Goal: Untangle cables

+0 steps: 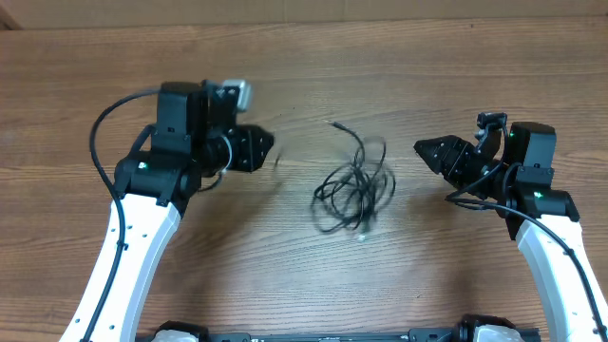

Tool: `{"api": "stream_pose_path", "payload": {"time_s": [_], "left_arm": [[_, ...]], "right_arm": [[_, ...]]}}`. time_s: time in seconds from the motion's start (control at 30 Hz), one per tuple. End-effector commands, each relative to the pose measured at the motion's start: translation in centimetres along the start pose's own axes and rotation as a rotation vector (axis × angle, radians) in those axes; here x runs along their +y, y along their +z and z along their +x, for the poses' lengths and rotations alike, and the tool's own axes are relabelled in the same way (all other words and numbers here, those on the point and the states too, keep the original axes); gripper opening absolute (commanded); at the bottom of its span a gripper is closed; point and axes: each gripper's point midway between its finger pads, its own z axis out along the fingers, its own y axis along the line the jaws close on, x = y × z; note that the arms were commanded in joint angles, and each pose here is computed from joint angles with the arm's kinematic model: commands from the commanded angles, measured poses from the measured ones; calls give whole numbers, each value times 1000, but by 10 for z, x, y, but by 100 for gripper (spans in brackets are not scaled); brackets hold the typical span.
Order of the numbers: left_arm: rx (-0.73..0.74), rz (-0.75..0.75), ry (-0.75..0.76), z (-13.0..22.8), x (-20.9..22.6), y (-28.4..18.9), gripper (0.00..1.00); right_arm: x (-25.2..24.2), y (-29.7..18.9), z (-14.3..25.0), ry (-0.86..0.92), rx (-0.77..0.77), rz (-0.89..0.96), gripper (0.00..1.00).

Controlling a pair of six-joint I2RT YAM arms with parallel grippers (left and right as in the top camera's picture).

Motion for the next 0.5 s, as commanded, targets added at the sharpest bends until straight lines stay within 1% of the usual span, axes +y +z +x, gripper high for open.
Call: {"api": "stream_pose_path", "payload": {"time_s": [0.0,0.07,0.1,0.17,0.27,0.33,0.37,0.4,0.43,0.47], "left_arm": [[-29,-310,-117,-1,55,-5,100],[6,-288,-133,5,53,1,99],[27,-252,-144,8,48,5,100],[66,-155,-155,13,32,12,100],[143,31,-180,23,1,21,100],[185,114,-194,28,-13,24,100],[206,138,-204,31,-18,27,97],[223,144,-217,34,-22,31,88],[244,134,-241,38,-24,38,86],[258,130,-263,40,-27,44,85]], "right_arm": [[2,-3,-7,-20,-24,12,61],[0,-3,-7,-18,-28,24,61],[-1,-3,-7,-17,-29,30,61],[-2,-3,-7,-14,-26,31,61],[-3,-3,-5,-9,-19,35,61],[-3,-3,-4,-6,-16,37,62],[-3,-3,-4,-5,-15,38,62],[-3,-3,-3,-4,-14,38,62],[-3,-3,-3,-4,-14,38,62],[-4,-3,-3,-3,-13,39,64]]}}
